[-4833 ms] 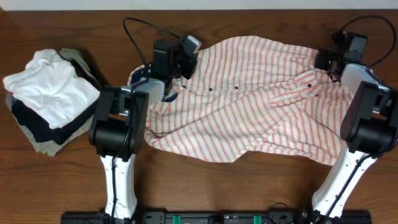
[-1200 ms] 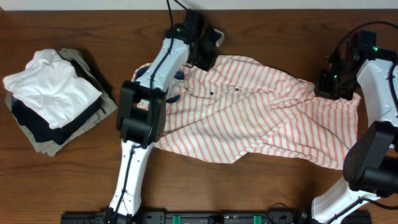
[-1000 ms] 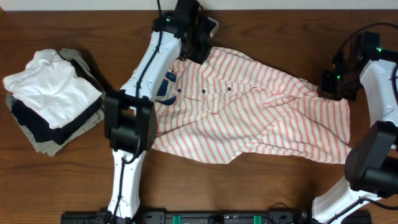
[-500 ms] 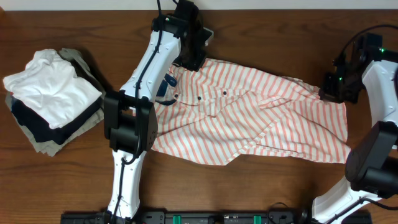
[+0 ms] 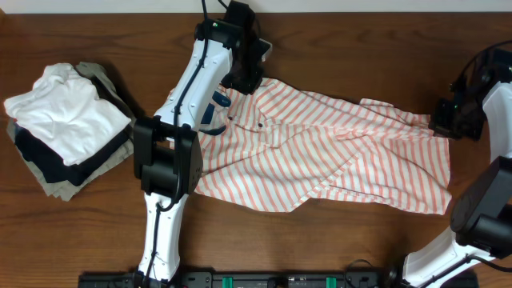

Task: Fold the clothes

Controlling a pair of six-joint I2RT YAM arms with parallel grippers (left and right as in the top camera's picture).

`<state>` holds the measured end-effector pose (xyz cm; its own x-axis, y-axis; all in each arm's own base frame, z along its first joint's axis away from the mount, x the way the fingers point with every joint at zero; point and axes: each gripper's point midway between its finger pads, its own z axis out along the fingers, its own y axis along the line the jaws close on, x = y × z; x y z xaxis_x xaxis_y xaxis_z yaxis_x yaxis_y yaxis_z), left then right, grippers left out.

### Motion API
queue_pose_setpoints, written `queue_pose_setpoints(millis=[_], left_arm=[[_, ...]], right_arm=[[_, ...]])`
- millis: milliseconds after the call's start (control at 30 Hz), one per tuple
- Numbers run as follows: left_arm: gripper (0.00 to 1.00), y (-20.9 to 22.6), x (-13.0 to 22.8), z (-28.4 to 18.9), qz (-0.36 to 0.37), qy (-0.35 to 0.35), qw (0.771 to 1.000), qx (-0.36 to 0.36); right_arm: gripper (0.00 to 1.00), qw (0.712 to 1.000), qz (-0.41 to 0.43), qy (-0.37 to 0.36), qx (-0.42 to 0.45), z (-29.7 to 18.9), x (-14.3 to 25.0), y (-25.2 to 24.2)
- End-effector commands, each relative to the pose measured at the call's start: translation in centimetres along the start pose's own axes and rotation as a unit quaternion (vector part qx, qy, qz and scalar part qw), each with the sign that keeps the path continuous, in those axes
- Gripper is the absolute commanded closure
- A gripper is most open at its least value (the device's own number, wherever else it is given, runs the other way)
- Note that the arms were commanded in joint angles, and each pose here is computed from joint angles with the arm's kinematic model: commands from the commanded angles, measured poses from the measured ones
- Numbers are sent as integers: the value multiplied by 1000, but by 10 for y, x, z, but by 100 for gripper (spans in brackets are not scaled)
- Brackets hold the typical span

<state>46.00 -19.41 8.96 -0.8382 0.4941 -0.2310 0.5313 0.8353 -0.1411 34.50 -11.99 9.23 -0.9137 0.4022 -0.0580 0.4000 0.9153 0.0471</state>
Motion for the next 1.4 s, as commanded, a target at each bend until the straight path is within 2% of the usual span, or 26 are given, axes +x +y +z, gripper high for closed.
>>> queue_pose_setpoints(millis=[0,167,267,333,433,533,667,733,933,1100,1367], left_arm=[[93,2,10,-1,-5,21,1000,-2],[94,-1,19,-2,-11,40,999,1],[75,3,2,-1,-5,5,1000,-5],[53,7,-18,-1,3,-35,999,-13],[35,12,-49,-5,21,-98,995,-26],[22,14,-61,-5,66,-121,990,-35],[21,14,-58,6,116,-112,986,-34],[21,15,-53,18,164,-96,981,-34],[25,20,-46,45,242,-74,967,-33],[33,26,-55,55,251,-88,963,-41],[36,22,-43,74,247,-67,967,-15]], right_arm=[[99,1000,5,-3,9,-3,0,-5],[99,1000,2,-3,9,-3,0,-5],[99,1000,-2,-2,9,-3,0,-5],[99,1000,-2,-2,9,-3,0,-5],[99,1000,-2,-1,9,-2,1,-5],[99,1000,-2,0,9,-2,1,-5],[99,1000,-1,1,8,-2,2,-5],[99,1000,-1,2,5,-2,2,-4],[99,1000,-1,3,5,-2,3,-4],[99,1000,-1,3,5,-2,3,-4],[99,1000,-1,2,5,-2,2,-4]])
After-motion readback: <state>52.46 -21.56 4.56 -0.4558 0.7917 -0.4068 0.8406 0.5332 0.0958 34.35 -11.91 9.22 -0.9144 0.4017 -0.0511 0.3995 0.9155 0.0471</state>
